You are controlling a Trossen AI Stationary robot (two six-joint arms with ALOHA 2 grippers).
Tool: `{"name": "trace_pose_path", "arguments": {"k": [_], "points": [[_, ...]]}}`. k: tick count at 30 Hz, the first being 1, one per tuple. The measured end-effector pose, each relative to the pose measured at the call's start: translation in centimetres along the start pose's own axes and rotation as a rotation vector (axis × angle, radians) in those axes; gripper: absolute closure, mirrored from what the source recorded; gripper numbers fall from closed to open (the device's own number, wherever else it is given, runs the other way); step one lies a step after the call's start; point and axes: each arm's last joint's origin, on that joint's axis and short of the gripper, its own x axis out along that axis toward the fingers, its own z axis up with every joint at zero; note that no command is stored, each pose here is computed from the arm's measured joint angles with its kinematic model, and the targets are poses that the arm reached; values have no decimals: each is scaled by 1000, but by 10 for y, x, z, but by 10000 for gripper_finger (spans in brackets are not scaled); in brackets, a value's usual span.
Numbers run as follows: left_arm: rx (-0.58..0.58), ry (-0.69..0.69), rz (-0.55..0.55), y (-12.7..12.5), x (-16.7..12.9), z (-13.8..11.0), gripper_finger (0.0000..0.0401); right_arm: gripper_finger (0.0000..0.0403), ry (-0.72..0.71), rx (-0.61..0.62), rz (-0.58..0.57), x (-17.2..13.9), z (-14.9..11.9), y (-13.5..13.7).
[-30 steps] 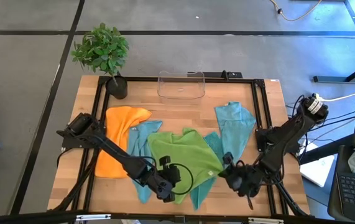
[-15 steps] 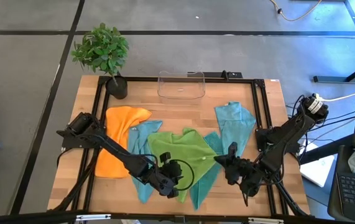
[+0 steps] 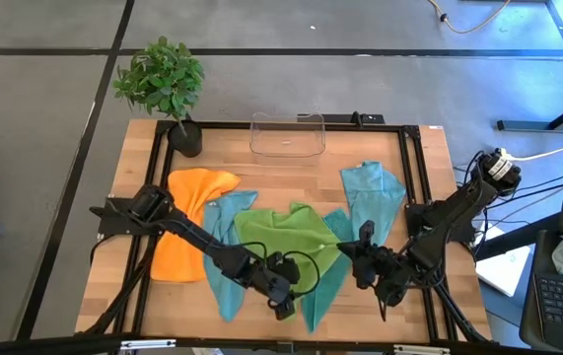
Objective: Fold microfiber towels
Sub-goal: Fold the green microfiber towel
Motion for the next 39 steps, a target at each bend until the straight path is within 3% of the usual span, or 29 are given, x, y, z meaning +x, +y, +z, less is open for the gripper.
{"name": "trace_pose_path", "arguments": {"k": [3, 9, 16, 20, 25, 39], "points": [[-6, -45, 18, -5, -3, 10, 218, 392, 7, 11, -3, 2, 0, -1], [17, -154, 142, 9, -2, 37, 219, 389, 23, 43, 32, 6, -1, -3], [13, -121, 297, 34, 0, 44, 220, 394, 24, 40, 48, 6, -1, -3], [9, -156, 264, 34, 4, 49, 220, 387, 24, 36, 48, 6, -1, -3], [115, -233, 221, 28, 5, 57, 220, 392, 24, 34, 48, 6, -1, -3], [206, -277, 239, 41, 7, 74, 220, 391, 4, 8, 52, 6, 2, -3]]}}
